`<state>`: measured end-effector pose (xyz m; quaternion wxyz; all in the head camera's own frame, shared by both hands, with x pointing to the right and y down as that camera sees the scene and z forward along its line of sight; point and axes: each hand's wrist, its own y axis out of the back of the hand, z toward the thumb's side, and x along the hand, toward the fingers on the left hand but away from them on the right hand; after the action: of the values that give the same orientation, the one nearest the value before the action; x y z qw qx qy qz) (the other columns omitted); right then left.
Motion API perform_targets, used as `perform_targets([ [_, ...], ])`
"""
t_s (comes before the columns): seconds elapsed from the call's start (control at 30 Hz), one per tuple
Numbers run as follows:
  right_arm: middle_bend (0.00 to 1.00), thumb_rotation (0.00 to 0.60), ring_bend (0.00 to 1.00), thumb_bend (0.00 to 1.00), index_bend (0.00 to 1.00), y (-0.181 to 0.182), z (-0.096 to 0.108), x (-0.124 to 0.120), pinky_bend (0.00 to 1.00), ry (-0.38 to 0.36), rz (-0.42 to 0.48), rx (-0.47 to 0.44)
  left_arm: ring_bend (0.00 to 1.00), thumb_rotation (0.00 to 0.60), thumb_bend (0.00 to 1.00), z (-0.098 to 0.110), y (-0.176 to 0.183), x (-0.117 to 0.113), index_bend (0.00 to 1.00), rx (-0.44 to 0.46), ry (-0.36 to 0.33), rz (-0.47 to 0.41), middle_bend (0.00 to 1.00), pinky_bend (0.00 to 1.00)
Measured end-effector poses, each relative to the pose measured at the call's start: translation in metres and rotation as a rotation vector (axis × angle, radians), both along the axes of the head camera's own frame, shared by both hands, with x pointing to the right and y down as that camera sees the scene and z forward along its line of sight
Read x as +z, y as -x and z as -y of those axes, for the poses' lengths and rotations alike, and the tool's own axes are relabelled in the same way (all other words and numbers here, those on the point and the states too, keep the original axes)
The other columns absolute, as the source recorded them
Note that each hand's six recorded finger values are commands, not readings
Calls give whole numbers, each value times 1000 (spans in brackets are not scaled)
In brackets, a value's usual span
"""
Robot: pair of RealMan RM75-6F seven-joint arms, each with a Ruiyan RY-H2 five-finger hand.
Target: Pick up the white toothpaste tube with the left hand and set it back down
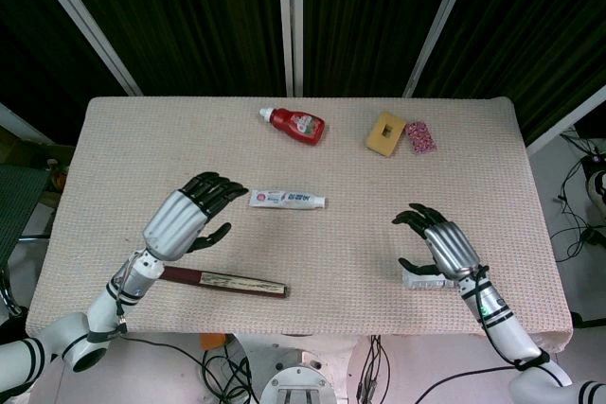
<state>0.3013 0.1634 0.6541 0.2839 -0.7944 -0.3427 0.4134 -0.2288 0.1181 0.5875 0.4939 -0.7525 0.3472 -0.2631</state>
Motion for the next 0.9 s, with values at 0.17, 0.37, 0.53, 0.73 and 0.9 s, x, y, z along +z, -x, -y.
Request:
perform_targets([
  [0.17,267,600,92,212,295,5,4,6,217,1,1,-17,221,600,343,10,-13,10,203,20,29,20,252,228],
  [0.37,276,600,93,221,295,-11,3,-3,220,-32,-18,15,221,600,344,27,-12,27,204,-35,106,71,253,228],
  [0.53,282,600,94,229,294,-36,2,-29,224,-110,-40,75,220,600,343,42,-14,56,204,-83,218,145,252,228],
  [0.73,282,600,94,230,294,-66,-2,-70,226,-204,-54,152,209,600,332,44,-45,98,204,-52,316,253,235,227],
  [0.9,282,600,94,229,294,-66,-1,-73,226,-210,-48,154,196,550,317,38,-76,125,199,-13,356,324,216,218],
])
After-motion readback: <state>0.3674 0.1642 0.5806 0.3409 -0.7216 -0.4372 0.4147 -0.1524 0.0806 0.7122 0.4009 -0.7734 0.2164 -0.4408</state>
